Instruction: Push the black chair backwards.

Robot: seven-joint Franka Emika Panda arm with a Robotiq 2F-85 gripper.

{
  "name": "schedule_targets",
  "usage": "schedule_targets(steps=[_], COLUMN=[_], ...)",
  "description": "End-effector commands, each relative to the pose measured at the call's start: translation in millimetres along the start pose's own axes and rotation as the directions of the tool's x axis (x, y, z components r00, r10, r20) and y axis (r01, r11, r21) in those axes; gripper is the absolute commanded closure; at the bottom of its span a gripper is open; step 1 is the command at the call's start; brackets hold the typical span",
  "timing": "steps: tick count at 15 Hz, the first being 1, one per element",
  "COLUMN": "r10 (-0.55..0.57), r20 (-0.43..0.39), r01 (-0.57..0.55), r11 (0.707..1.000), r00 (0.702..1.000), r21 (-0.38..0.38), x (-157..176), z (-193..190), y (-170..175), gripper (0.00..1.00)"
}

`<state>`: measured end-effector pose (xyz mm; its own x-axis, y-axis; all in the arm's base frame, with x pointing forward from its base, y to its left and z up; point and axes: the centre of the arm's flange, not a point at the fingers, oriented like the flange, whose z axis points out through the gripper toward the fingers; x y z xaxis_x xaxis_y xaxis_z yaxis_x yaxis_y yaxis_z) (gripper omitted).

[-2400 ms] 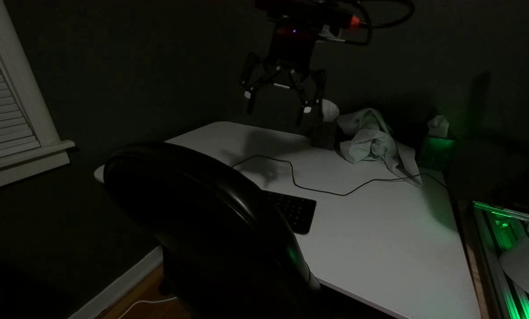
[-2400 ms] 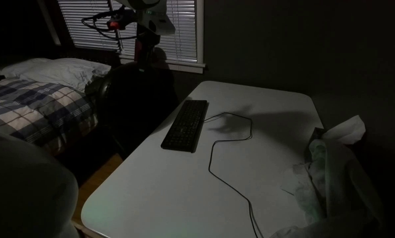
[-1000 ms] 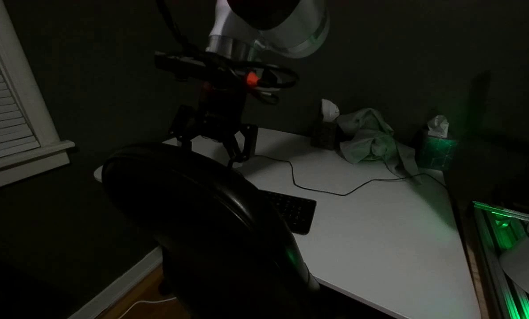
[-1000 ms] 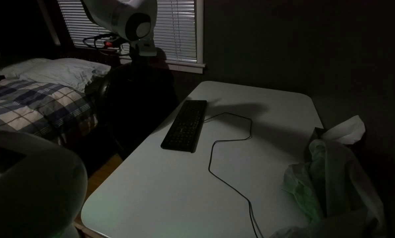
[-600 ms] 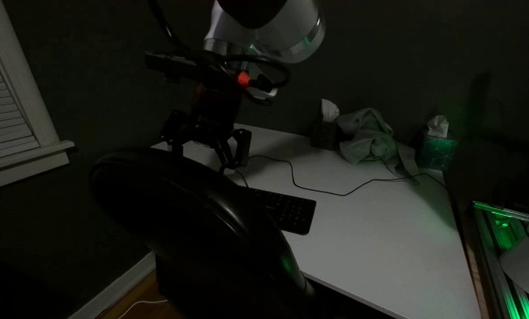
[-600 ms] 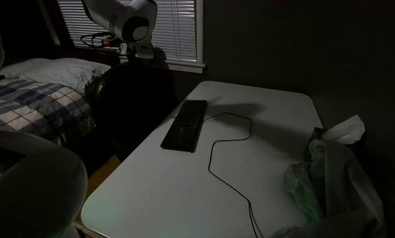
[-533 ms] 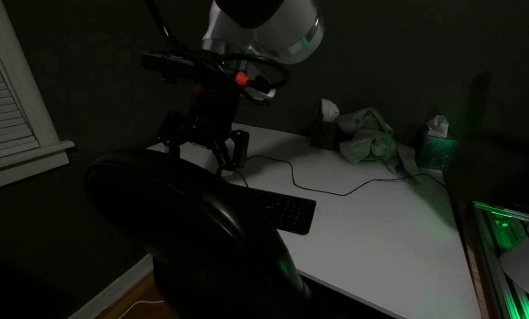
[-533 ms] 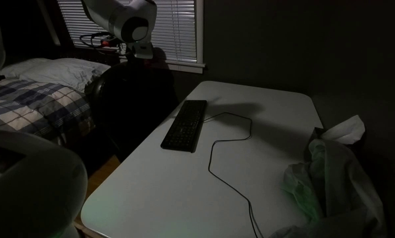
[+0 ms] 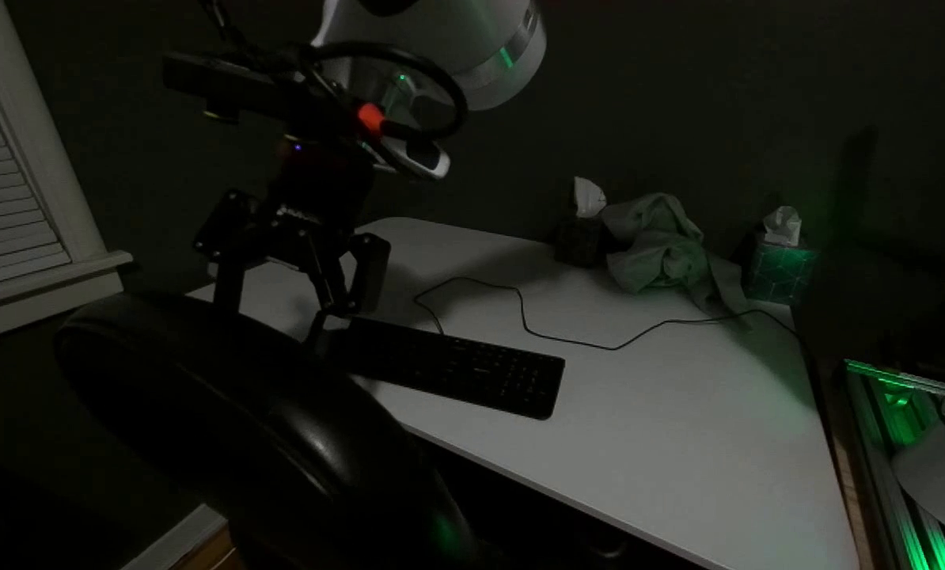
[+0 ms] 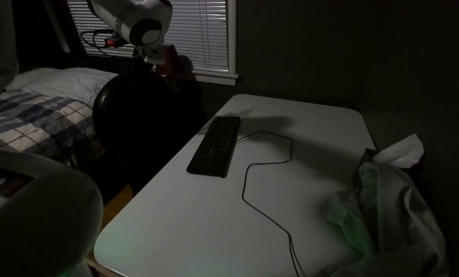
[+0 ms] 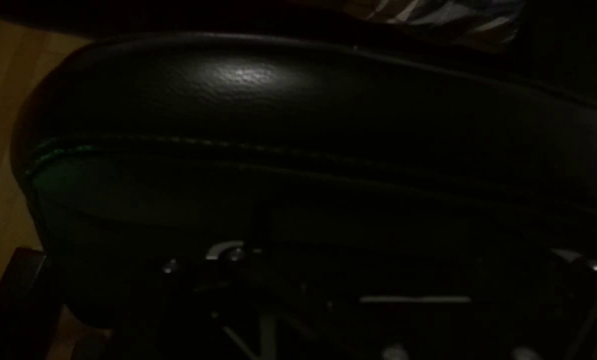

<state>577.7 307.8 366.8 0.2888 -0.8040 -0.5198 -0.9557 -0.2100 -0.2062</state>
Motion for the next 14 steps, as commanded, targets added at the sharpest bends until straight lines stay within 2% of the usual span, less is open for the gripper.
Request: schedule_targets(steps=[1, 7, 10, 14], r10=[-0.027, -0.071, -0.056, -0.027], r20=[0.114, 0.213, 0.207, 0.165], r01=[0.027, 0.072, 0.051, 0.01], r11=[1.0, 0.997, 0.998, 0.994], r00=[0.993, 0.975, 0.977, 0.986], r21=[0.003, 0.006, 0.031, 0.106], x=[-58, -118, -115, -88], z=[18, 48, 48, 12], y=[-23, -37, -41, -54], gripper=[0.0, 0.0, 0.0, 0.0])
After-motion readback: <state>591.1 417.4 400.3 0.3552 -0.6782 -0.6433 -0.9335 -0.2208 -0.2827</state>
